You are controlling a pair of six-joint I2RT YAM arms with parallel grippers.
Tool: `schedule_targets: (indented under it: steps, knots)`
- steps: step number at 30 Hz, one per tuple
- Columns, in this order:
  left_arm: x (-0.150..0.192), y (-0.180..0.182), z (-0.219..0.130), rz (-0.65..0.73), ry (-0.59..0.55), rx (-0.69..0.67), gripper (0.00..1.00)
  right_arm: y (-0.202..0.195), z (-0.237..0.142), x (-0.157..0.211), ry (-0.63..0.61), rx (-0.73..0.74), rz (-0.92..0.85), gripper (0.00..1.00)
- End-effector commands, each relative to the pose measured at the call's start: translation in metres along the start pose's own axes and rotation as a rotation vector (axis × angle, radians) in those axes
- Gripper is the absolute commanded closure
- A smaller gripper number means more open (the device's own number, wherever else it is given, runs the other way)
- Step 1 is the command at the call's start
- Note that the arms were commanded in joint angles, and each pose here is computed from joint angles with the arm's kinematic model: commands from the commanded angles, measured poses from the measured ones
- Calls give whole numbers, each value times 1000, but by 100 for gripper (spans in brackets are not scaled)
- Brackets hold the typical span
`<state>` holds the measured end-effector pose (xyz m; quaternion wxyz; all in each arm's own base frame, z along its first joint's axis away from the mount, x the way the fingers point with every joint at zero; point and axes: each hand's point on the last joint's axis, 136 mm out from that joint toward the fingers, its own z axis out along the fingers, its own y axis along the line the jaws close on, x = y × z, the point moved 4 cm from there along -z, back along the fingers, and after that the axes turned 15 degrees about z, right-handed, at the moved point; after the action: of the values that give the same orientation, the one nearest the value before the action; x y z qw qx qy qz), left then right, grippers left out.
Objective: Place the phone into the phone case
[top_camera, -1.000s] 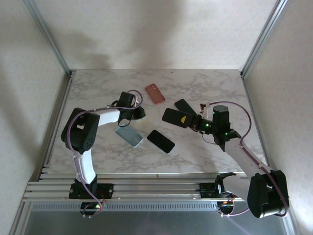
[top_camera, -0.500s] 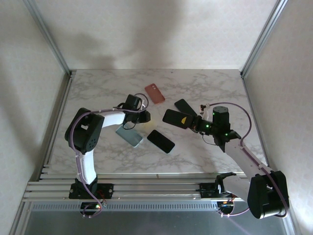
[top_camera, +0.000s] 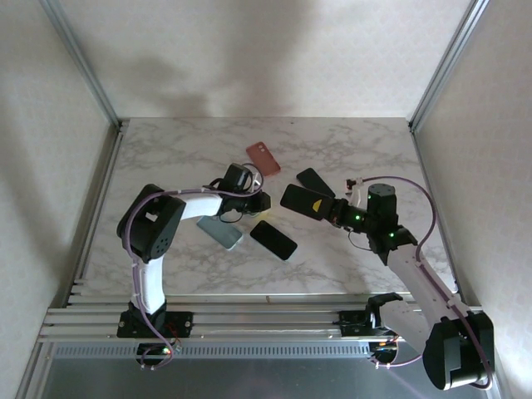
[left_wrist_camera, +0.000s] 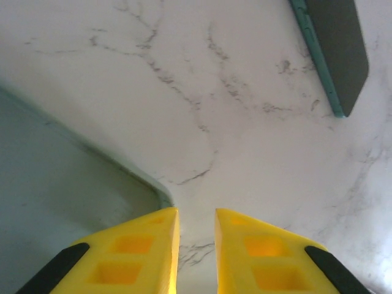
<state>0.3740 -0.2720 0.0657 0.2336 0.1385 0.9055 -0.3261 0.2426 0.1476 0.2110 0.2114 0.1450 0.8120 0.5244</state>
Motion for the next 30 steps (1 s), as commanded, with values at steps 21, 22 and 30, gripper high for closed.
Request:
schedule_targets:
  steps: [21,22,30]
  knots:
    - [-92,100,-97,-158,-377,-166,70,7,50,28,16,0,3,100]
    - [-93,105,-97,-166,-383,-164,70,8,58,29,23,13,0,100]
    - [-94,132,-89,-214,-395,-150,62,9,114,9,35,49,23,100]
